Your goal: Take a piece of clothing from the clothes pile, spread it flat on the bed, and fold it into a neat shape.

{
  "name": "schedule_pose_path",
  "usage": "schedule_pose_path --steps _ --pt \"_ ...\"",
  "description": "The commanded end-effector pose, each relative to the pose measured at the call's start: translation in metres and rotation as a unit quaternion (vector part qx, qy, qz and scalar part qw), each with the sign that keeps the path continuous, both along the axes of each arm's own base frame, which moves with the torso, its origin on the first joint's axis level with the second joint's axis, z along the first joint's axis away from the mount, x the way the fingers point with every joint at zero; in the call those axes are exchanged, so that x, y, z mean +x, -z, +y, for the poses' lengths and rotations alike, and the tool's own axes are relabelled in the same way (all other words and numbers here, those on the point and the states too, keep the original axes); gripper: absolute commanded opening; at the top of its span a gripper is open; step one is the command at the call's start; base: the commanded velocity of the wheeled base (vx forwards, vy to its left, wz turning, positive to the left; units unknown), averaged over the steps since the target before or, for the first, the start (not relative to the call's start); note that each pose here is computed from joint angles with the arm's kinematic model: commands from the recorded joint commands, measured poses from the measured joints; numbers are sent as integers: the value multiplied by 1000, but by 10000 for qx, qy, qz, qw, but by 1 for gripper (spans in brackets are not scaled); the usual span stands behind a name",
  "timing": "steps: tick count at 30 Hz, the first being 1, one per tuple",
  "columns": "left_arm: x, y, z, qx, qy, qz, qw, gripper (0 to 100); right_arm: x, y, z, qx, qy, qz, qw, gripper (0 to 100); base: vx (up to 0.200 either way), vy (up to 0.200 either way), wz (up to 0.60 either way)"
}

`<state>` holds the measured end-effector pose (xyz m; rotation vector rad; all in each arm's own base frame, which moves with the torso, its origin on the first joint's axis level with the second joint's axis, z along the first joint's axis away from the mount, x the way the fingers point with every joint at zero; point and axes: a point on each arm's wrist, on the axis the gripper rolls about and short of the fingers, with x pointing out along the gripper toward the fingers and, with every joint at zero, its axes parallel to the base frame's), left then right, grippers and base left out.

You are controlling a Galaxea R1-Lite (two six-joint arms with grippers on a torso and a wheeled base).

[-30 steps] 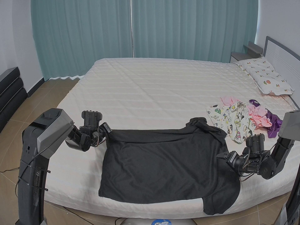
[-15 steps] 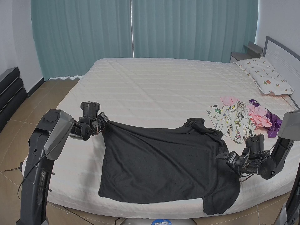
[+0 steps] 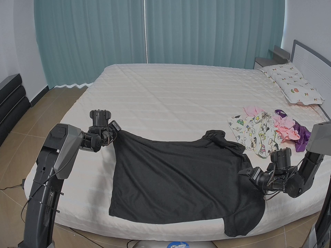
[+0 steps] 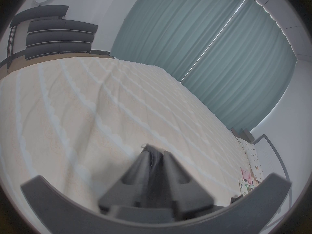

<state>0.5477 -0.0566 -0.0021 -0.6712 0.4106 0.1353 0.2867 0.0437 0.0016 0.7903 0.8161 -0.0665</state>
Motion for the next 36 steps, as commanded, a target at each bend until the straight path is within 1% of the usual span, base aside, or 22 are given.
schedule_pose_path --steps 1,5,6,8,9,10,12,14,16,18,20,22,24,28,29,30,33,36 --pt "0 0 0 -12 -23 -11 10000 100 0 0 0 2 3 -9 10000 100 0 0 0" --pt "-4 2 3 13 -118 106 9999 100 0 -5 0 21 19 -98 9999 100 0 0 0" --pt "-10 3 4 5 -135 220 9997 100 1 -8 0 40 24 -195 9998 100 0 0 0" --pt "-23 -9 7 -45 -106 361 9993 100 5 -13 0 125 73 -381 9992 100 0 0 0" --pt "-27 -10 7 -62 -93 424 9990 100 5 -14 0 146 88 -406 9990 100 0 0 0" --pt "-40 -15 8 -130 5 515 9986 100 8 -16 1 211 129 -511 9984 100 0 0 0" --pt "-59 -18 6 -200 172 502 9984 100 15 -20 5 259 114 -629 9976 100 0 0 0" --pt "-67 -17 6 -215 208 481 9984 100 18 -21 7 264 107 -674 9973 100 0 0 0" --pt "-98 -17 4 -242 311 432 9983 100 26 -26 10 246 101 -732 9970 100 0 0 0" --pt "-100 -17 4 -241 318 432 9983 100 27 -26 11 247 93 -732 9970 100 0 0 0" --pt "-139 -12 -6 -208 493 711 9960 100 47 -39 21 262 6 -742 9969 100 0 0 0" --pt "-158 -9 -13 -233 645 864 9939 100 61 -46 23 262 17 -734 9970 100 0 0 0" --pt "-175 -10 -20 -444 773 896 9920 100 78 -52 26 281 49 -735 9969 100 0 0 0" --pt "-201 -17 -29 -975 749 790 9893 100 110 -49 34 443 405 -679 9959 100 0 0 0" --pt "-201 -17 -29 -975 749 790 9893 100 110 -49 34 443 405 -679 9959 100 0 0 0" --pt "-210 -14 -32 -1075 834 835 9872 100 121 -42 36 392 458 -621 9962 100 0 0 0" --pt "-219 -8 -35 -1243 1060 897 9825 100 134 -35 39 352 466 -537 9968 100 0 0 0" --pt "-219 -8 -36 -1465 993 913 9800 100 145 -31 41 324 480 -466 9972 100 0 0 0"
